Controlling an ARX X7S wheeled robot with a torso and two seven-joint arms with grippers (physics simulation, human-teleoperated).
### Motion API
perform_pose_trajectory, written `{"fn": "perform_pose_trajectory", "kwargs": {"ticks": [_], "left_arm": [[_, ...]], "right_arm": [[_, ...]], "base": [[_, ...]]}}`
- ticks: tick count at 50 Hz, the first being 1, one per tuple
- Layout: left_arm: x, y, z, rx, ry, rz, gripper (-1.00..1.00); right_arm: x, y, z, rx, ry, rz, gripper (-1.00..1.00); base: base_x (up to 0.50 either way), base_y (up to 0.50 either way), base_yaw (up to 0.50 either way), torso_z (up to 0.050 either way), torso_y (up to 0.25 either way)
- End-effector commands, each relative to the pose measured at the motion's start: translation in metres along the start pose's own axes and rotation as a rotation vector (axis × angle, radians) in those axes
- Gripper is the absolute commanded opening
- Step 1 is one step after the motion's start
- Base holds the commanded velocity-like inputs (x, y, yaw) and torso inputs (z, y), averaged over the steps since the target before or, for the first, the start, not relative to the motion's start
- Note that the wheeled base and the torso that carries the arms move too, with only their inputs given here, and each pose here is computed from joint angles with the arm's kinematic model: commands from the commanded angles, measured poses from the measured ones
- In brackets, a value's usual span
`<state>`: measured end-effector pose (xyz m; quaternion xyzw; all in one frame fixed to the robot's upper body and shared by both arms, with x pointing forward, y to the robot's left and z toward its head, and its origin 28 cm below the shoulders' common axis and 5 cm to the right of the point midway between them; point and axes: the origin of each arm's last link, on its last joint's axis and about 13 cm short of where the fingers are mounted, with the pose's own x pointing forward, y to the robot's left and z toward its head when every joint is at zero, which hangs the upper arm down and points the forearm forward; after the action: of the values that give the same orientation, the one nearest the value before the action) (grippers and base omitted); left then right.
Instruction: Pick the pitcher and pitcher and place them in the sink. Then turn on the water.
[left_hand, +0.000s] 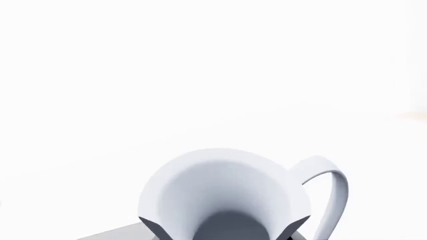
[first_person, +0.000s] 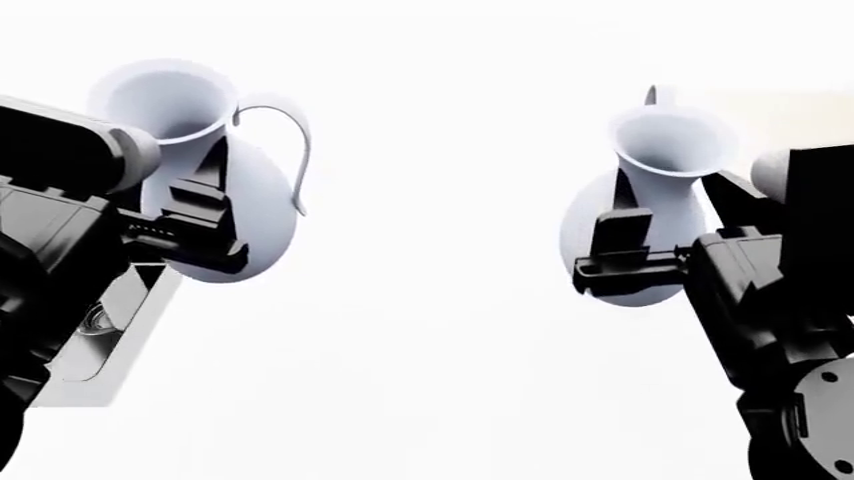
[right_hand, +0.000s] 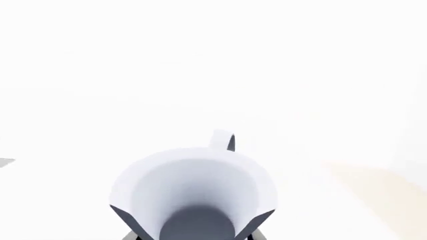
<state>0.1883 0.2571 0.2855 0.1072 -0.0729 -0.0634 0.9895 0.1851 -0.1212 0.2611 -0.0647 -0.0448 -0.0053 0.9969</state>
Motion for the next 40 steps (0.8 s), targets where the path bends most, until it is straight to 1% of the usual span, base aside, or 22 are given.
{"fn": "perform_pose_trajectory", "kwargs": {"ticks": [1, 40], "left_arm": [[-0.0001, 0.0017, 0.0033, -0.005, -0.014, 0.021, -1.00], [0.0004, 0.0020, -0.0008, -0.008, -0.003, 0.022, -1.00]], "right_arm": [[-0.0029, -0.0006, 0.0023, -0.021, -0.029, -0.002, -1.00], [-0.0019, 0.0006, 0.0000, -0.027, -0.026, -0.005, -1.00]], "base": [[0.00, 0.50, 0.00, 0.000, 0.000], [0.00, 0.50, 0.00, 0.000, 0.001]]}}
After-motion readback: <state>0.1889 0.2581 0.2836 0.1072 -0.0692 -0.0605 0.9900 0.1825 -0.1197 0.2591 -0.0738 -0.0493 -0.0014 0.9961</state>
